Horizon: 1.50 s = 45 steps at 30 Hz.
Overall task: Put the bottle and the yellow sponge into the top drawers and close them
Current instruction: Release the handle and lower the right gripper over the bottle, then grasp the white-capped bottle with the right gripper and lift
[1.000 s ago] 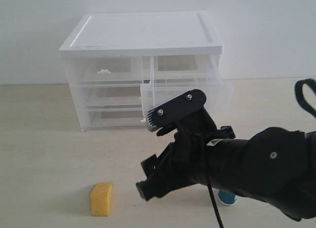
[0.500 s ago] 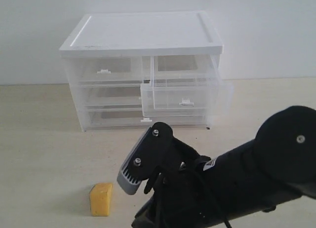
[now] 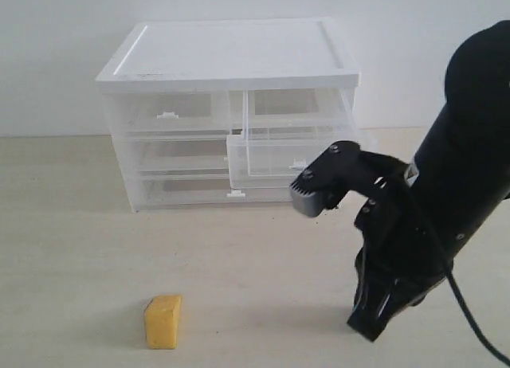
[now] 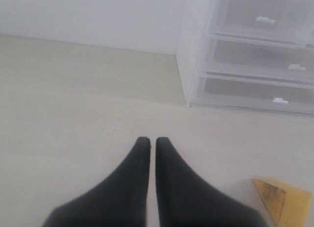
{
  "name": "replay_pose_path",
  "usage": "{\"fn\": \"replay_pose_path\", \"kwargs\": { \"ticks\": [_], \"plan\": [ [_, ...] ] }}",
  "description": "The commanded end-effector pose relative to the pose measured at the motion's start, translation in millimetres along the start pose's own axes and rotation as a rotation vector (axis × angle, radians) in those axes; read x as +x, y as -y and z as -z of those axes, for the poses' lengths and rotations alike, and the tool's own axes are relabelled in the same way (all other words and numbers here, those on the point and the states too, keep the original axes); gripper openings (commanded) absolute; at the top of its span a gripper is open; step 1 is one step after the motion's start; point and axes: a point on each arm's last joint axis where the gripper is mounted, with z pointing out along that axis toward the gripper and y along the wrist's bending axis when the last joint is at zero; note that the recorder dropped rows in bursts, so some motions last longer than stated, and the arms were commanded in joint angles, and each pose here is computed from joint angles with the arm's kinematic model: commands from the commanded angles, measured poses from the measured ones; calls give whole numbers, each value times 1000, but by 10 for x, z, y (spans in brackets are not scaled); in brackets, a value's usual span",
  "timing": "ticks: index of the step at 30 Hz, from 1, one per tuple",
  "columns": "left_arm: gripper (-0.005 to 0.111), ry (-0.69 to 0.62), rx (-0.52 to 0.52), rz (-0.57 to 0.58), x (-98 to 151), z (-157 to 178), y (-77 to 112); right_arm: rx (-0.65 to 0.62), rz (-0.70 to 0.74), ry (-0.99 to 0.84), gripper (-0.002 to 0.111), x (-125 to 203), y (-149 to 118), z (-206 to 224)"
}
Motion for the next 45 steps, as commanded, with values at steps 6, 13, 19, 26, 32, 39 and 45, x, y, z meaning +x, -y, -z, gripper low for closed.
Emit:
{"fn": "replay_pose_path", "kwargs": {
  "ticks": [6,13,19,26,32,39,45],
  "plan": [
    [4,10,1,16,1,-1,1,18,-218,81,13,75,321,104],
    [4,10,1,16,1,-1,1,21,-238,74,78,70,329,80],
    [4,10,1,16,1,-1,1,39,-265,23,67,62,432,-198],
    [4,10,1,16,1,-1,1,106,-294,9,67,64,562,-476],
    [4,10,1,16,1,-1,1,95,-303,-14,67,63,586,-596],
    [4,10,1,16,1,-1,1,80,-311,-50,67,74,605,-715],
    [4,10,1,16,1,-1,1,85,-313,-43,56,64,619,-744]
  ]
}}
